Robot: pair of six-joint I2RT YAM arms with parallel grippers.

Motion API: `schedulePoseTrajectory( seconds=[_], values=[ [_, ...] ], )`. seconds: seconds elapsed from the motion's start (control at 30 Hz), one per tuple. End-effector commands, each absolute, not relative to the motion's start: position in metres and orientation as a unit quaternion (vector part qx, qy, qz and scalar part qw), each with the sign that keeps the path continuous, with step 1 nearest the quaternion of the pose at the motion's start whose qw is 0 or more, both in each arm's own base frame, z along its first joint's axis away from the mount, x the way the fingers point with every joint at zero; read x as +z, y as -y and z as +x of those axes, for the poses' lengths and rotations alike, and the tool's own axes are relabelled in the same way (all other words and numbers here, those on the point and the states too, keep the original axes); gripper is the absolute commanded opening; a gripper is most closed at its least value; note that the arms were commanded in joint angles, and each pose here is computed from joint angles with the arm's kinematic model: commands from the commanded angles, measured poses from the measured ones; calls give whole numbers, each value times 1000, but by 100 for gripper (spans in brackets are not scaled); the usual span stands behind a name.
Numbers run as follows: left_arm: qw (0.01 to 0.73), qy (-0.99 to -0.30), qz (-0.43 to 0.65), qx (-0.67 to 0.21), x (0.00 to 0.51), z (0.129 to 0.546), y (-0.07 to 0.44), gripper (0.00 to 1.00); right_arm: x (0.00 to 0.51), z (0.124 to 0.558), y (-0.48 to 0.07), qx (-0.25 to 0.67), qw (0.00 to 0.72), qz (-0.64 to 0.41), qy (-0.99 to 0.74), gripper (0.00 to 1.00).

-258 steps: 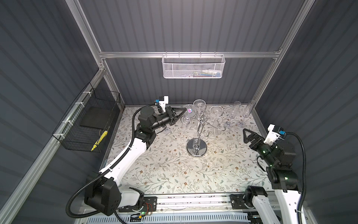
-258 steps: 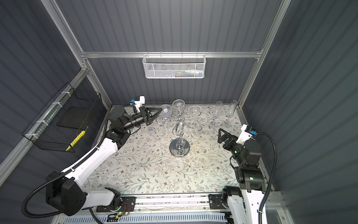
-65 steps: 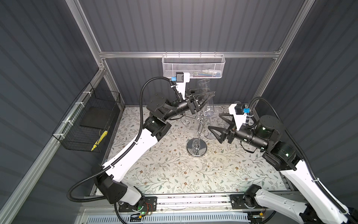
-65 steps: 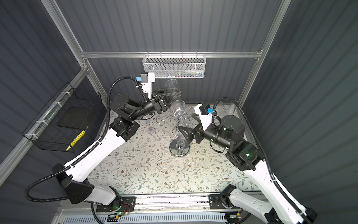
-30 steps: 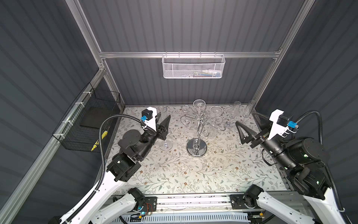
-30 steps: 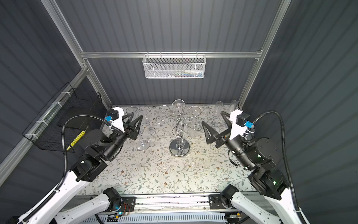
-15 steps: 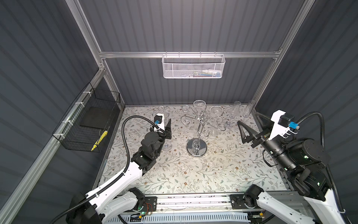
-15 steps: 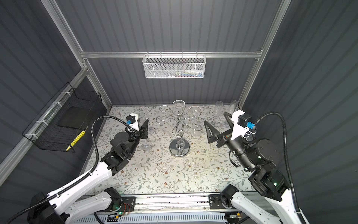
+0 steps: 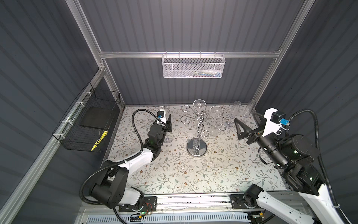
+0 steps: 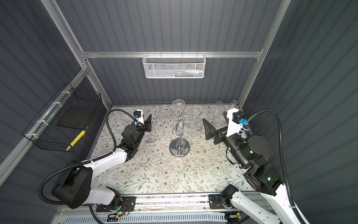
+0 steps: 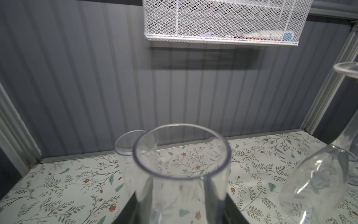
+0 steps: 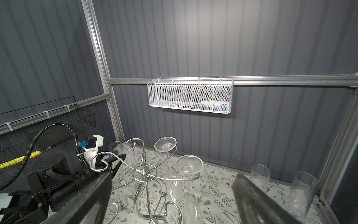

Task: Take the wine glass off the wine glass rack

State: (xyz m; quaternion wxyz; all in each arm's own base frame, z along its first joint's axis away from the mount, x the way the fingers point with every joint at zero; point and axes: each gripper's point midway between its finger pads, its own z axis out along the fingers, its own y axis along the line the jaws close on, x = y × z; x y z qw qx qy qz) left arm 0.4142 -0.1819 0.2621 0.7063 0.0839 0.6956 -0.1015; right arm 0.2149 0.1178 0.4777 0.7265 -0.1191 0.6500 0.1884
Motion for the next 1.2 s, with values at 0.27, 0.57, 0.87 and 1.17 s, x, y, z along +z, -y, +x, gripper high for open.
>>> schedulePoseTrajectory(
  seconds=[0.27,0.57,0.87,1.17],
  values=[
    [768,-607,111,-171,281,446,226,29,476,223,-108,152,730,-100,-659,99],
    [804,-558,105,-178,274,469,240,30,479,223,-101,135,733,-94,-660,99],
    [813,-548,94,-172,262,487,246,29,476,228,-101,123,729,-92,-667,99],
    [806,-559,92,-168,245,493,247,29,474,229,-102,120,724,-95,-673,99]
  ],
)
